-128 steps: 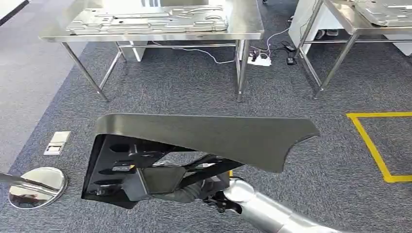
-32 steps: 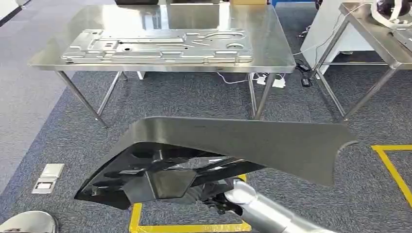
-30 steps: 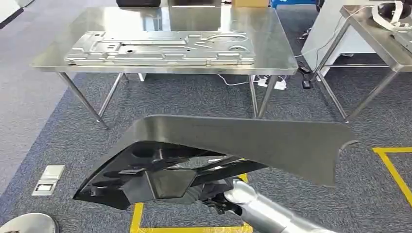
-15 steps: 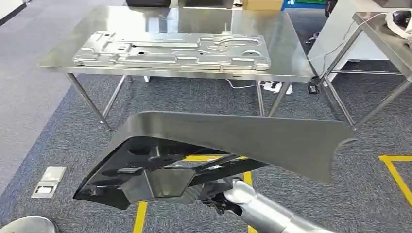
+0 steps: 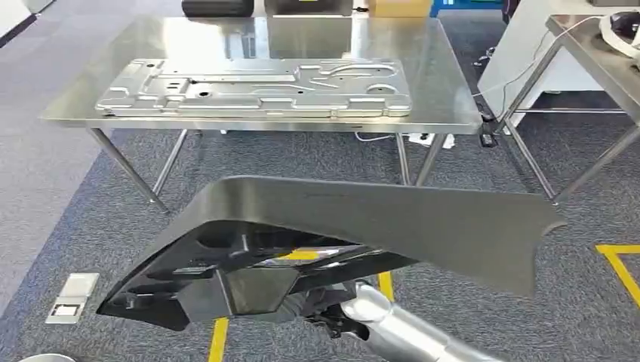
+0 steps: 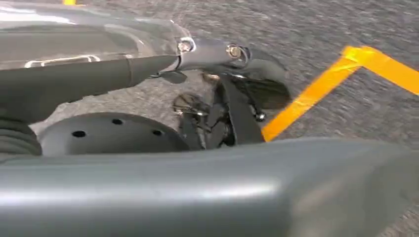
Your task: Take the parts from the cabinet and place them on the table.
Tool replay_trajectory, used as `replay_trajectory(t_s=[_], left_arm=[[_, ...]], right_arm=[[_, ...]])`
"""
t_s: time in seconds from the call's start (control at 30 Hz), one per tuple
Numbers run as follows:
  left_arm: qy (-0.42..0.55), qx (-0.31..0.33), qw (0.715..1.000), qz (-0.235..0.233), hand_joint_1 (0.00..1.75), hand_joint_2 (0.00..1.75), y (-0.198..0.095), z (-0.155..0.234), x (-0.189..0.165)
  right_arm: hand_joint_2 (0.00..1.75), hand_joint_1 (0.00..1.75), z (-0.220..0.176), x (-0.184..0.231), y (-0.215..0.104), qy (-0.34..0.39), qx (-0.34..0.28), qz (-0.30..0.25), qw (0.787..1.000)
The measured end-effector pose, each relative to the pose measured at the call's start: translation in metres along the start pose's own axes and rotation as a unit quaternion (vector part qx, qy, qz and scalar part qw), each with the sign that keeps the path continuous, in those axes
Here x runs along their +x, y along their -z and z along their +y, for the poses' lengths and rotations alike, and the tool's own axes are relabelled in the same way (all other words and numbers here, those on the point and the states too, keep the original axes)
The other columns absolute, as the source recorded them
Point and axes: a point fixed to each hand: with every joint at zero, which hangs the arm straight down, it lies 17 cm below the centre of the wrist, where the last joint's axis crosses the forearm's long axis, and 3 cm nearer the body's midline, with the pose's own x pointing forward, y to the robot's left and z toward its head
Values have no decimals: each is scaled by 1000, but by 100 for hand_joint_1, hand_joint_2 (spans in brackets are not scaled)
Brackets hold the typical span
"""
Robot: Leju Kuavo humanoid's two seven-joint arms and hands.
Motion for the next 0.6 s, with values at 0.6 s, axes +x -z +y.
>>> replay_trajectory(t_s=[0.6], left_arm=[[3,-2,1000,-3,0,175,1,-2,4]], right_arm=[[175,175,0,-2,0,5,-2,3,1000]])
